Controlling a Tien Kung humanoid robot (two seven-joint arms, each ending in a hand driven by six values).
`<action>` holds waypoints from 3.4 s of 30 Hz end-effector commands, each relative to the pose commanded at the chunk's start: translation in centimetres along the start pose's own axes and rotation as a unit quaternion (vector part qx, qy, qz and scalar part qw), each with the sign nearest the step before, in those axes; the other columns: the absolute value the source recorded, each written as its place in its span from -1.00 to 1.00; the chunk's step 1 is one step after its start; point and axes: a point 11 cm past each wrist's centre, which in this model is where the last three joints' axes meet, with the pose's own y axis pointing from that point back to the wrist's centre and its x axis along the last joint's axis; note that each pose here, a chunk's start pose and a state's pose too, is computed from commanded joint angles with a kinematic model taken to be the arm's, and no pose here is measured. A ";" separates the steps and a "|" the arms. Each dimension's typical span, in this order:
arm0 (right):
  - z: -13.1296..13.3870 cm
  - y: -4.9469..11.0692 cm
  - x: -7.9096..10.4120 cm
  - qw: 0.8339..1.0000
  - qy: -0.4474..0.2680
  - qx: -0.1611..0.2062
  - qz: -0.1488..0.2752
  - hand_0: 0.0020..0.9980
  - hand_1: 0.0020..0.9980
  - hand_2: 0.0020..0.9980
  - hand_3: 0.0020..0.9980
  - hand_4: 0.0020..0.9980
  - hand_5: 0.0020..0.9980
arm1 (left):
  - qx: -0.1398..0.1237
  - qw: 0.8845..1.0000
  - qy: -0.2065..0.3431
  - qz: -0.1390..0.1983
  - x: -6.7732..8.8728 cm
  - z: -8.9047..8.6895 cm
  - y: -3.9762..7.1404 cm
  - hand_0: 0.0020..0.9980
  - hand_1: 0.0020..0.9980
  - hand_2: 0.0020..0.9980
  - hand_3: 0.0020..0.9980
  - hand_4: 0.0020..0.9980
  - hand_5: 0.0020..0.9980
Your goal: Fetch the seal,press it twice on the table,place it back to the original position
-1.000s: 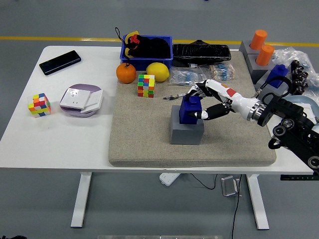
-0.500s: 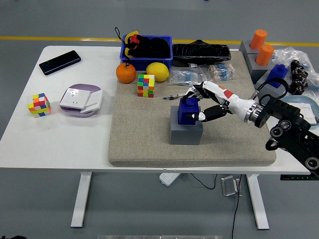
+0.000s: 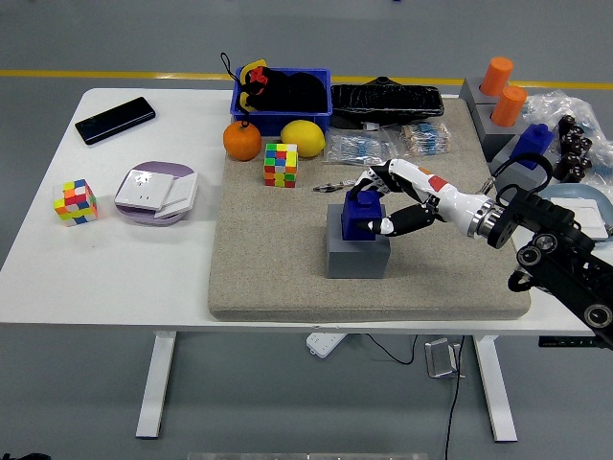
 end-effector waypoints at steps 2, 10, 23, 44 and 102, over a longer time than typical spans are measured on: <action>0.0 0.0 0.0 1.000 0.001 0.000 0.000 0.27 0.13 0.14 0.31 0.58 -1.00 | 0.001 1.000 0.000 0.000 0.0 0.0 0.0 0.45 0.39 0.37 0.51 0.42 -0.51; -0.1 -0.1 0.1 1.000 0.011 0.002 0.006 0.45 0.40 0.40 0.53 0.93 -1.00 | 0.002 1.000 0.000 -0.001 0.0 -0.1 0.0 0.45 0.39 0.37 0.51 0.42 -0.51; -0.2 -0.1 0.0 1.000 -0.002 0.003 0.001 0.77 0.76 0.78 0.80 1.00 -0.59 | 0.001 1.000 -0.001 -0.001 0.0 0.0 0.0 0.45 0.39 0.37 0.51 0.42 -0.51; 3.9 7.2 7.6 0.994 -0.005 -0.063 0.085 1.00 1.00 1.00 1.00 1.00 0.16 | -0.002 1.000 0.005 0.001 0.2 0.1 0.0 0.45 0.39 0.37 0.51 0.42 -0.51; 14.8 35.6 14.5 0.831 -0.121 -0.195 0.507 0.73 0.69 0.68 0.65 1.00 0.08 | -0.006 1.000 0.000 0.021 1.2 0.6 0.3 0.45 0.39 0.37 0.51 0.41 -0.50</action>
